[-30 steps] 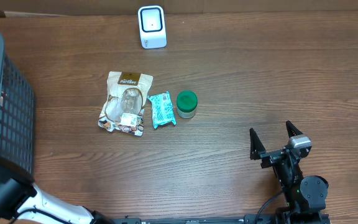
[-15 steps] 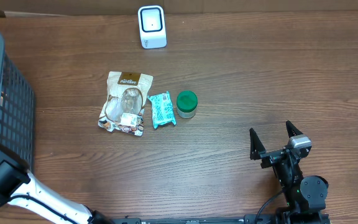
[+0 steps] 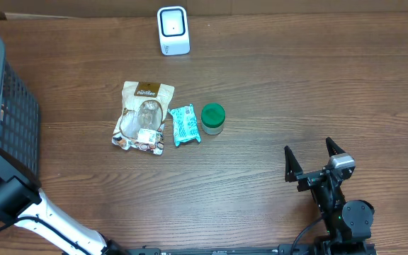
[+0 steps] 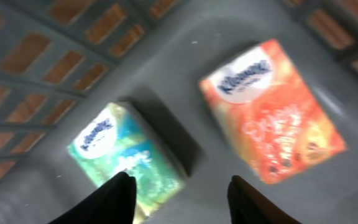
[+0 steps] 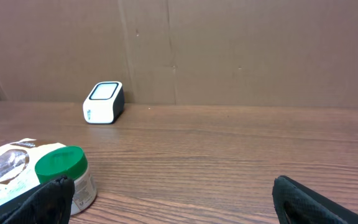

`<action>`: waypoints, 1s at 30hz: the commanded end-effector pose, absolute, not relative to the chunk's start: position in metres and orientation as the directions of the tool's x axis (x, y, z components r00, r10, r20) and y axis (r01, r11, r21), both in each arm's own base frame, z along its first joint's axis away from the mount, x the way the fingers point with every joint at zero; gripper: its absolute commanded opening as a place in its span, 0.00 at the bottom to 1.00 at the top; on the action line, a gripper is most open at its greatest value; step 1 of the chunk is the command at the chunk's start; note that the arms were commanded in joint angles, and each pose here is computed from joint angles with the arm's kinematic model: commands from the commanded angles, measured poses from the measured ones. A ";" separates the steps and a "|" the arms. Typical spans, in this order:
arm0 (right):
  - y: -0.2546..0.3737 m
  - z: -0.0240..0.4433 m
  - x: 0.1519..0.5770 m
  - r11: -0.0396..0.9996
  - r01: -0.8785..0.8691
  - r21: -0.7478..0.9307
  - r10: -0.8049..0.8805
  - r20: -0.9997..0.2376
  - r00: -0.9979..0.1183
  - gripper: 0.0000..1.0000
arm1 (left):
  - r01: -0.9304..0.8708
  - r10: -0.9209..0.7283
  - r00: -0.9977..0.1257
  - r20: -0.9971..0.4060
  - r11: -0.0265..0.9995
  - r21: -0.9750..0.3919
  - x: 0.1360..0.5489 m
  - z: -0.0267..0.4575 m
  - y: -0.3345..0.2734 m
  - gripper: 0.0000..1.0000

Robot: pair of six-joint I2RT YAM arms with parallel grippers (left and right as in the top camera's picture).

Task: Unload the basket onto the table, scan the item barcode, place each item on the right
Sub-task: 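Move the left gripper back into the basket toward the tissue packs, then grasp the teal Kleenex tissue pack in the basket with the left gripper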

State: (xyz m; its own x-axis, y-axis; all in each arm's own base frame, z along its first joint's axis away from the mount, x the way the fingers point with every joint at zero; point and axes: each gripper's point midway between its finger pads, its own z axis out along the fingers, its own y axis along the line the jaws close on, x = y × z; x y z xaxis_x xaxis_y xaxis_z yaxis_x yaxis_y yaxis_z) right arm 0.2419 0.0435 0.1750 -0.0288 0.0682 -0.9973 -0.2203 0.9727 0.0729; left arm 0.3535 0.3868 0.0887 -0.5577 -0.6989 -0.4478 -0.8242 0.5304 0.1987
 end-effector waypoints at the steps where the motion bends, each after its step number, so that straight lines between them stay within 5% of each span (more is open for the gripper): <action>1: 0.046 0.172 0.242 0.970 -0.230 0.078 0.073 -0.997 -0.030 1.00 | -0.836 -0.713 -0.547 -0.439 0.490 0.244 0.341 0.080 0.395 0.58; 24: 0.046 0.172 0.242 0.970 -0.230 0.078 0.073 -0.997 -0.030 1.00 | -0.814 -0.738 -0.580 -0.344 0.512 0.274 0.336 0.029 0.391 0.54; 26: 0.046 0.172 0.242 0.970 -0.230 0.078 0.073 -0.997 -0.030 1.00 | -0.813 -0.739 -0.581 -0.339 0.513 0.276 0.335 0.028 0.390 0.43; 30: 0.046 0.172 0.242 0.970 -0.229 0.078 0.073 -0.997 -0.030 1.00 | -0.810 -0.743 -0.586 -0.325 0.516 0.279 0.332 0.027 0.388 0.04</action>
